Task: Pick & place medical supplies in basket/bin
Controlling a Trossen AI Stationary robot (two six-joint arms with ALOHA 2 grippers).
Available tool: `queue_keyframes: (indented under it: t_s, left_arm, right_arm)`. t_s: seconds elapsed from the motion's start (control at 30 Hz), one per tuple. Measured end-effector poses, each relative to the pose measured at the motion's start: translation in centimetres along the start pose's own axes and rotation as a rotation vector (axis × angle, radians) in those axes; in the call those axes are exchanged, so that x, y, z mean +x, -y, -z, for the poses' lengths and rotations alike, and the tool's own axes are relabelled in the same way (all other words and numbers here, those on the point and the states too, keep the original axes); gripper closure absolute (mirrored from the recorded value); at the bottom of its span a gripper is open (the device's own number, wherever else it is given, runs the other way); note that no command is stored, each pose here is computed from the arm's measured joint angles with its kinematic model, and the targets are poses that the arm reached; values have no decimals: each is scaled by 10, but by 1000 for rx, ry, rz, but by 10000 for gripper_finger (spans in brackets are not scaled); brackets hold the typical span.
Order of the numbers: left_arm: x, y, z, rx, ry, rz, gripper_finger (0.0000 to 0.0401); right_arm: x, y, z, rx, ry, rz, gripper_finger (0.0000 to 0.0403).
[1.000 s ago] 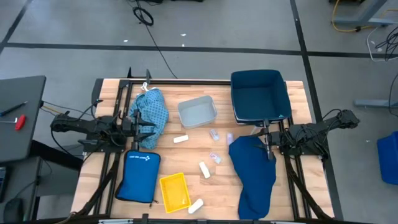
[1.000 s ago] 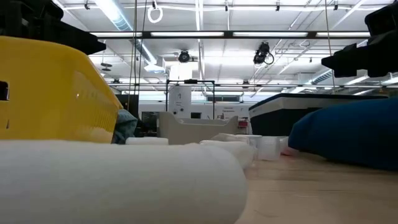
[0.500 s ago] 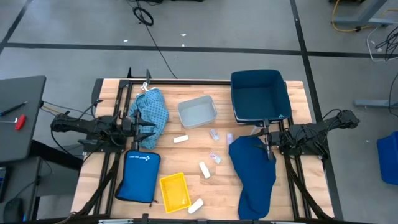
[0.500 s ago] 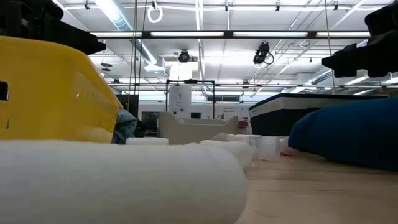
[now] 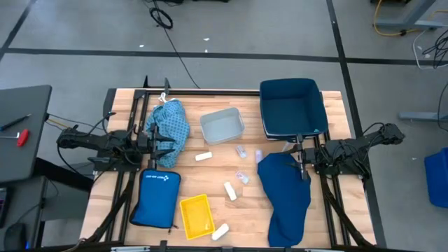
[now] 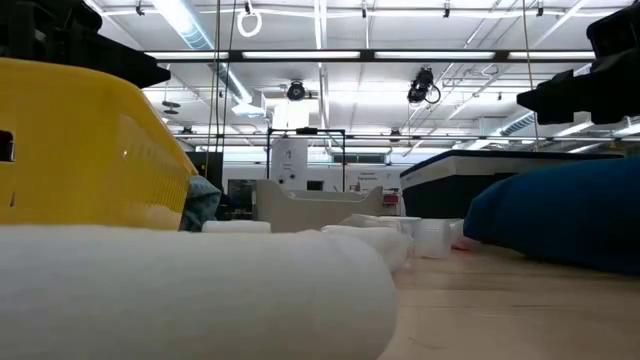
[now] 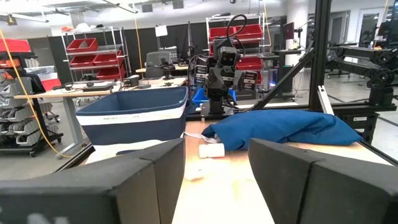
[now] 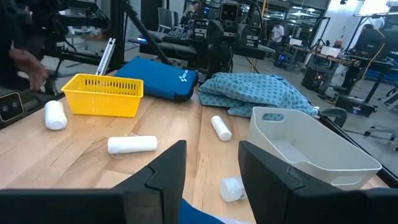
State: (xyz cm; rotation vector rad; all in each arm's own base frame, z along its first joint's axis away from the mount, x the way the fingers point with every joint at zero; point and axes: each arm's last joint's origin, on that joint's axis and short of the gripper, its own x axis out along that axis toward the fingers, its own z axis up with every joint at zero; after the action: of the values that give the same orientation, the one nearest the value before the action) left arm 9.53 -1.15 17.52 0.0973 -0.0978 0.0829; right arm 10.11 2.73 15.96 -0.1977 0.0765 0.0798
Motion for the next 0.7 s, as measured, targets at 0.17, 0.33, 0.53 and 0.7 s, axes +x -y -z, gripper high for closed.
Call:
queue_keyframes:
  t_s: [0.17,0.33,0.53,0.7]
  left_arm:
    - [0,0,0,0,0,0,218]
    - [0,0,0,0,0,0,218]
    - [0,0,0,0,0,1,218]
    - [0,0,0,0,0,0,218]
  right_arm:
    - [0,0,0,0,0,0,247]
    - [0,0,0,0,0,0,247]
    - [0,0,0,0,0,0,247]
    - [0,0,0,1,4,0,247]
